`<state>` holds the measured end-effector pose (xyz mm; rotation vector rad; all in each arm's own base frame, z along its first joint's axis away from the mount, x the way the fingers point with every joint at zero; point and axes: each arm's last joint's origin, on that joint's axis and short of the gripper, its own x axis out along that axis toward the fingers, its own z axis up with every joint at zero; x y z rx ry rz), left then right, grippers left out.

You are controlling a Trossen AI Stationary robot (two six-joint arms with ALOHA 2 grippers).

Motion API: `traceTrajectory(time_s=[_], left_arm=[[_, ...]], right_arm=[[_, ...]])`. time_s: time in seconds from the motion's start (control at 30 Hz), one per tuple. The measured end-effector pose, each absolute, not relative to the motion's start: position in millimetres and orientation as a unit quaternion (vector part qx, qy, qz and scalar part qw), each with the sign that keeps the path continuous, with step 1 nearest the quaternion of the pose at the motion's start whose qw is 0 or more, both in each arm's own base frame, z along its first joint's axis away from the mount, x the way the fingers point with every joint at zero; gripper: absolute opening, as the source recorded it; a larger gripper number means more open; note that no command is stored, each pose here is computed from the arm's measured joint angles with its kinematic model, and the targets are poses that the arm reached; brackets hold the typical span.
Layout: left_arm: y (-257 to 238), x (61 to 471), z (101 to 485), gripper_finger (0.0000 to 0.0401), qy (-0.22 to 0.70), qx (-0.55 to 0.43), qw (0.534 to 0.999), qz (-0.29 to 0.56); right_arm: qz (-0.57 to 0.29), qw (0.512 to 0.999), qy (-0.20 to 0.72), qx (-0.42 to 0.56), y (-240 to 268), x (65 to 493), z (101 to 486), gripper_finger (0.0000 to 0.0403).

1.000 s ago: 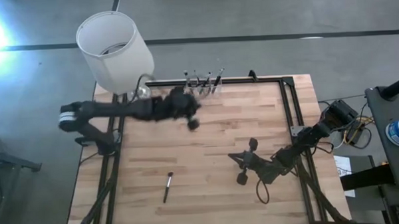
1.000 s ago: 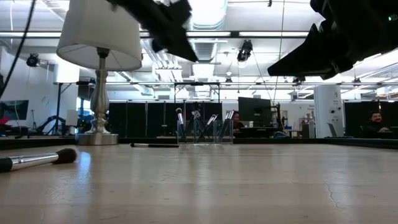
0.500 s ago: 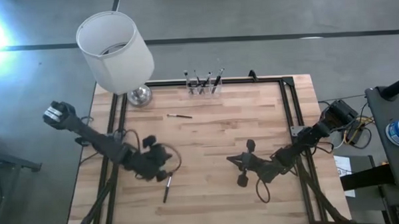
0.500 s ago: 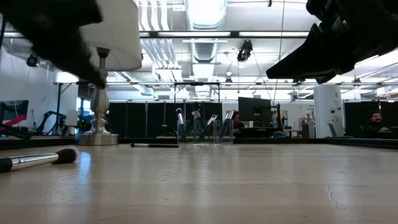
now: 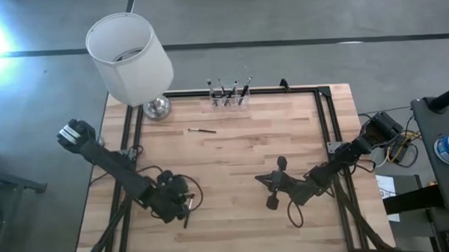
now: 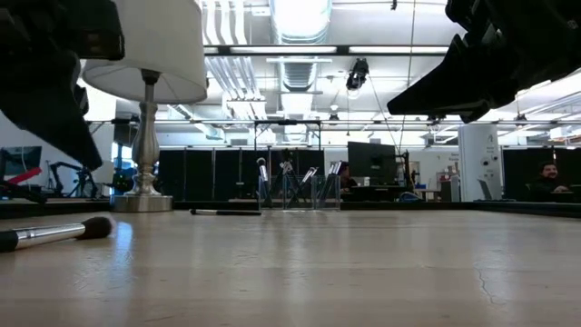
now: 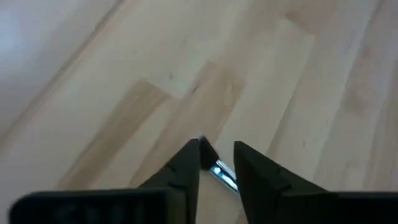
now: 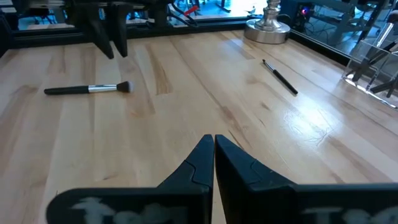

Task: Put items in baskets/containers
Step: Put the powder brush into the transparent organizer

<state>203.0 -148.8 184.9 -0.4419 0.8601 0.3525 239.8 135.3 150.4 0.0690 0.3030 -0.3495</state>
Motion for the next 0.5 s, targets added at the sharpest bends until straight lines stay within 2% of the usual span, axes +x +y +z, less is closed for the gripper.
traceTrajectory(time_s=[0.2, 0.37, 0.5], left_arm=[[-159, 214, 185, 0.0133, 0.451, -0.228, 0.837, 0.209], [-170, 226, 185, 0.0148, 0.462, -0.231, 0.829, 0.215], [-169, 230, 177, 0.0151, 0.493, -0.205, 0.806, 0.257]], right_arm=[[-0.173, 0.973, 0.151, 0.034, 135, 240, 150, 0.0008], [-0.173, 0.973, 0.152, 0.033, 135, 240, 150, 0.0009], [-0.172, 0.973, 0.152, 0.032, 135, 240, 150, 0.0009]])
